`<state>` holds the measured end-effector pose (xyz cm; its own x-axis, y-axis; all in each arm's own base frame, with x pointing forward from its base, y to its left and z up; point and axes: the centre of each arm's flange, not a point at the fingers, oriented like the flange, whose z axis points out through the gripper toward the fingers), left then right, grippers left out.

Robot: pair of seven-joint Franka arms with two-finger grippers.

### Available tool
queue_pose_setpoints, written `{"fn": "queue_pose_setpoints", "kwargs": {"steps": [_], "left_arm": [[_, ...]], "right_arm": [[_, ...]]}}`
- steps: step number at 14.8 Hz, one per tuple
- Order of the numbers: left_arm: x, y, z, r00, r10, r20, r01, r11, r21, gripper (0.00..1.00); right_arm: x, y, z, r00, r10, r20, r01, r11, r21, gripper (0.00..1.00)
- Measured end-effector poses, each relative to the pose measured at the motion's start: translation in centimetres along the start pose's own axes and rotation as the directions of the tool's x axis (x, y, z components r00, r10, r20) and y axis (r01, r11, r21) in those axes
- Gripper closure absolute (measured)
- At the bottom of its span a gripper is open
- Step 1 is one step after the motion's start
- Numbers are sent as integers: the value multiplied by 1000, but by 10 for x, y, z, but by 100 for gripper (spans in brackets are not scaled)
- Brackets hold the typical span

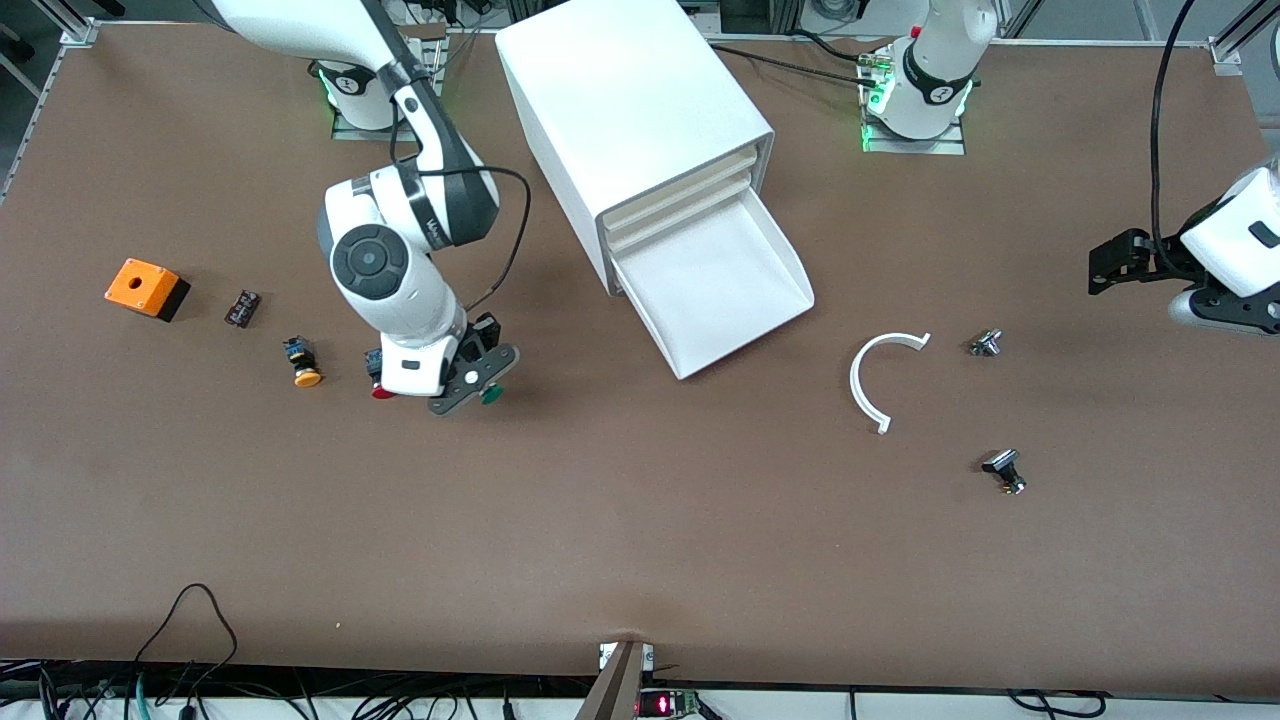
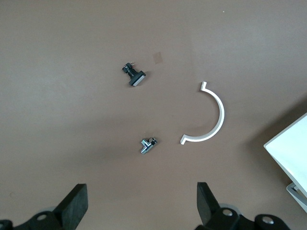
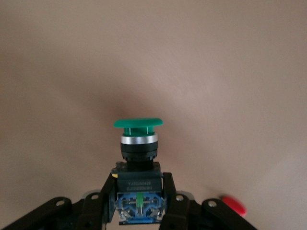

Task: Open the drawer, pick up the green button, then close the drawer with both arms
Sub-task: 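Carry the green button beside the red button and lower it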

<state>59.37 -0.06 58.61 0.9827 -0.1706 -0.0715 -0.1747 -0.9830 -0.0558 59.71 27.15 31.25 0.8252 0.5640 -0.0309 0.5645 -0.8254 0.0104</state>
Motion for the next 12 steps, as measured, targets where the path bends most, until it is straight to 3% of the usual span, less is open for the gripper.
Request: {"fn": "queue_pose_setpoints", "kwargs": {"steps": [4,9,12], "left_arm": [[1,-1,3,1000,-2,4,2,1000,-5,0],[5,2,13,1000,5,21,-4,1000,-14,0],[12,4,30,999,10,51,-9,1000,-23,0]], "right_arm": [[-36,38,62,981,194,-18,-194,981,-10,59],[-89,47,134,962,238,-136,-244,969,-34,59],[-90,44,133,944,297,-145,-303,953,-22,59]]}}
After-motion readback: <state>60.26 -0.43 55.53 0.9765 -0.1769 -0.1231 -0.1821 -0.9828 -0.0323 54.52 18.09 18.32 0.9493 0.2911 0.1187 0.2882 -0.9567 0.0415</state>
